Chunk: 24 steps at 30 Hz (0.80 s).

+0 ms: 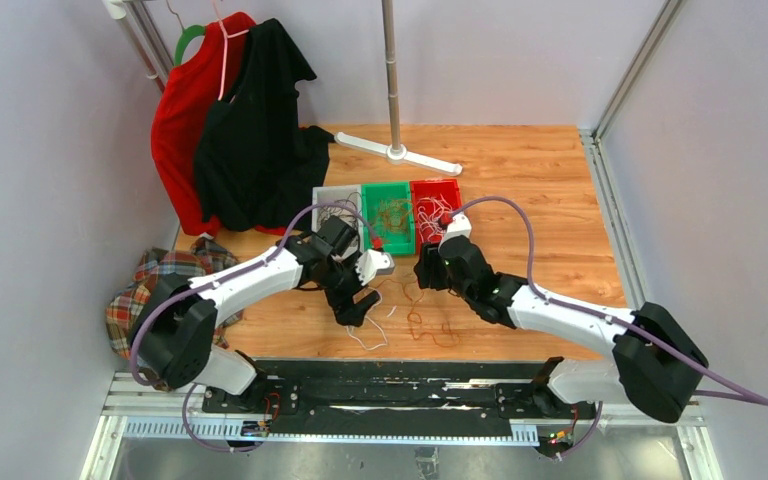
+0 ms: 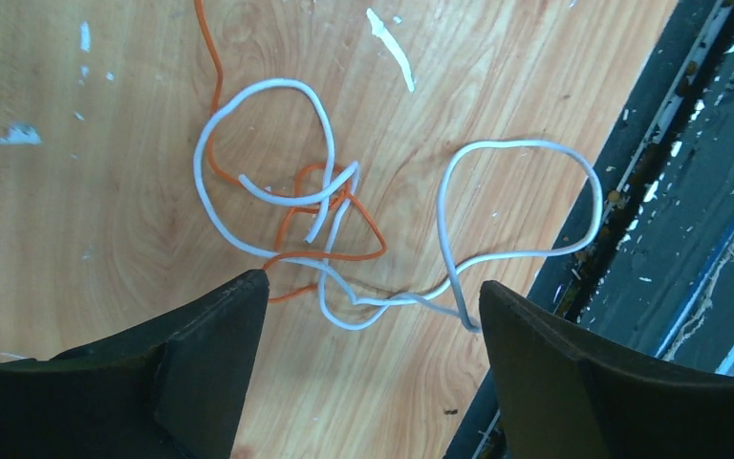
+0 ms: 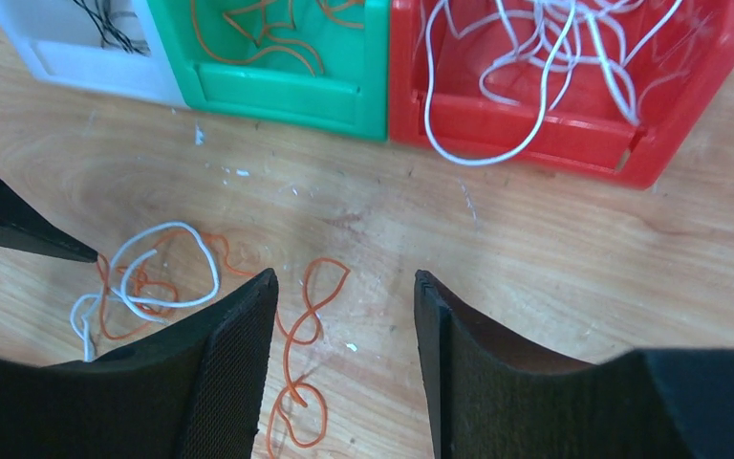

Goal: Untangle the cables
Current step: Pick up the cable at the center of the board.

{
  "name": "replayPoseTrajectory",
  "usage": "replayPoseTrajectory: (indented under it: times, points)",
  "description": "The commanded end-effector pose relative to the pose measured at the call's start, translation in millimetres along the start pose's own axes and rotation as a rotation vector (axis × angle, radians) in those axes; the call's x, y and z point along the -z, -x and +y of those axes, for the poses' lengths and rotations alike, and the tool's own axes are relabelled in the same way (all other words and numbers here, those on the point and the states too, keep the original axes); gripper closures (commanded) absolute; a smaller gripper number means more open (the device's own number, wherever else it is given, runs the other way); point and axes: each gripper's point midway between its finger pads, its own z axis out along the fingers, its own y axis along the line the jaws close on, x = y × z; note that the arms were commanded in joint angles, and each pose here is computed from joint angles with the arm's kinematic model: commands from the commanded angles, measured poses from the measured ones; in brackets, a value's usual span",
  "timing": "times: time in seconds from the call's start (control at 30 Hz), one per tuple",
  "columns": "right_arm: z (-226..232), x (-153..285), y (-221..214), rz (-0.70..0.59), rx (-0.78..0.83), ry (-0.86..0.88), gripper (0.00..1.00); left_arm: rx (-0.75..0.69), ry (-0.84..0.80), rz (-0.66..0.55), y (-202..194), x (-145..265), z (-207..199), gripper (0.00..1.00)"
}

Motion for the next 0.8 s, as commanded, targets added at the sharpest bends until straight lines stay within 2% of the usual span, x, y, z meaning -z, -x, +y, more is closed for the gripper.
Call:
replayPoseTrajectory:
  times: [0.0, 0.07, 0.13, 0.2, 0.27, 0.33, 0.4, 0.53, 0.77]
  points:
    - [0.8, -7.2, -18.2, 0.024, -0.029, -0.017, 0.46, 0.018, 0.046, -0.047, 9.1, -11.9, 8.5, 0.17]
    - [-1.1, -10.0, -25.3, 0.042, -0.034, -0.028, 0.50, -0.030, 0.077, -0.030, 7.9, -8.2, 14.0, 0.28]
    - [-2.1, -11.0, -28.5, 0.054, -0.033, -0.033, 0.57, -0.081, 0.120, -0.005, 7.1, 1.8, 20.7, 0.47]
    - [-5.6, -11.1, -31.4, 0.065, -0.032, -0.052, 0.67, -0.139, 0.140, 0.013, 5.4, 12.8, 22.2, 0.62]
    - [-11.3, -9.9, -34.9, 0.076, -0.034, -0.080, 0.77, -0.177, 0.157, 0.018, 4.0, 23.2, 21.8, 0.72]
    - [-19.2, -7.5, -39.0, 0.086, -0.040, -0.117, 0.89, -0.213, 0.165, 0.013, 4.2, 35.8, 19.2, 0.88]
    - [-25.7, -3.6, -40.8, 0.085, -0.051, -0.147, 0.98, -0.240, 0.174, 0.018, 5.2, 47.5, 18.7, 0.98]
    - [-40.8, 8.4, -37.1, 0.083, -0.059, -0.227, 0.99, -0.276, 0.220, 0.022, 14.0, 80.3, 26.6, 0.99]
    - [-80.6, 38.3, -19.3, -0.007, -0.033, -0.401, 0.99, -0.310, 0.337, -0.056, 36.5, 141.9, 43.8, 0.99]
